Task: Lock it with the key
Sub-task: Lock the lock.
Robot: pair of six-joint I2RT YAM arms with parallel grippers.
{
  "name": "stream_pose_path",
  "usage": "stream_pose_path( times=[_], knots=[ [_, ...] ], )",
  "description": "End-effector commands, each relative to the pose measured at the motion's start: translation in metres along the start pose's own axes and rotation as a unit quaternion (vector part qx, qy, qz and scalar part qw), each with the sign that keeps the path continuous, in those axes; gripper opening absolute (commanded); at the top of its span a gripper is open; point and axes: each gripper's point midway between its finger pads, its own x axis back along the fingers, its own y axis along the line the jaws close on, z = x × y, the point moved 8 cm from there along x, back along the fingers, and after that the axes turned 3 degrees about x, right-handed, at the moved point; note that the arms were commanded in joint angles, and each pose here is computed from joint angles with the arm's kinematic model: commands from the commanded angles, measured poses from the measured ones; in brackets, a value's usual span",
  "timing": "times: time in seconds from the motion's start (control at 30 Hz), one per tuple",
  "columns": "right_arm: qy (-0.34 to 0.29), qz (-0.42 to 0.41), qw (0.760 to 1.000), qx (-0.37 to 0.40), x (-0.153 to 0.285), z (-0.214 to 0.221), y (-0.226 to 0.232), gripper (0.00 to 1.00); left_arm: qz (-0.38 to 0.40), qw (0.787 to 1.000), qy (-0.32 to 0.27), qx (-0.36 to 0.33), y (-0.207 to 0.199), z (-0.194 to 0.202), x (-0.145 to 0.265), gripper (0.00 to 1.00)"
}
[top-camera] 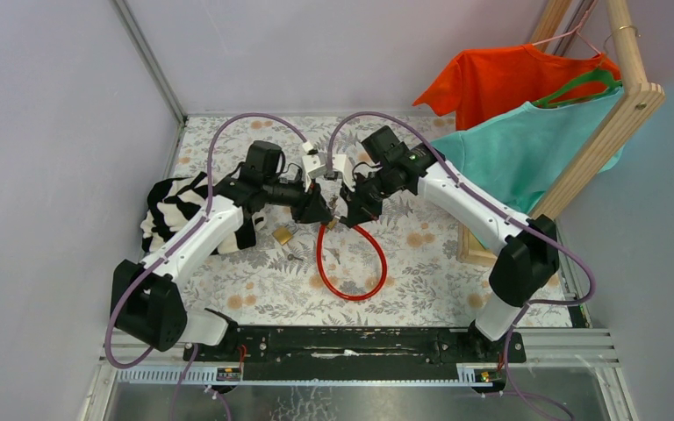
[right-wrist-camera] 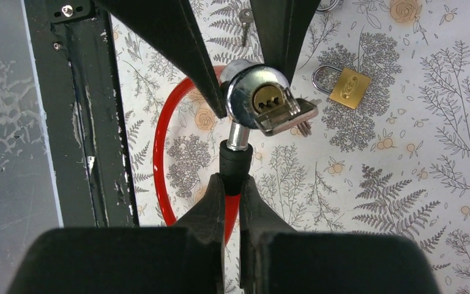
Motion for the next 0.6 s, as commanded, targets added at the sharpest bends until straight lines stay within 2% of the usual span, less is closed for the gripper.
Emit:
stream_pose_path(
  times=[0.0,0.2,0.57],
  knots=[
    [-0.117,-0.020,0.993,0.022,0.009,-0.056,0.007,0.00,0.048,0.998,-0.015,-0.039,-0.012,0.001,-0.016,0.00],
    [-0.116,0.004,0.993,0.024,0.007,-0.048,0.003,0.00,0.069,0.997,-0.021,-0.035,-0.013,0.006,-0.019,0.00],
    [-0.162,0.004,0.986,0.036,0.014,-0.034,0.008,0.00,0.090,0.995,-0.043,-0.016,-0.011,0.013,-0.013,0.09]
  ],
)
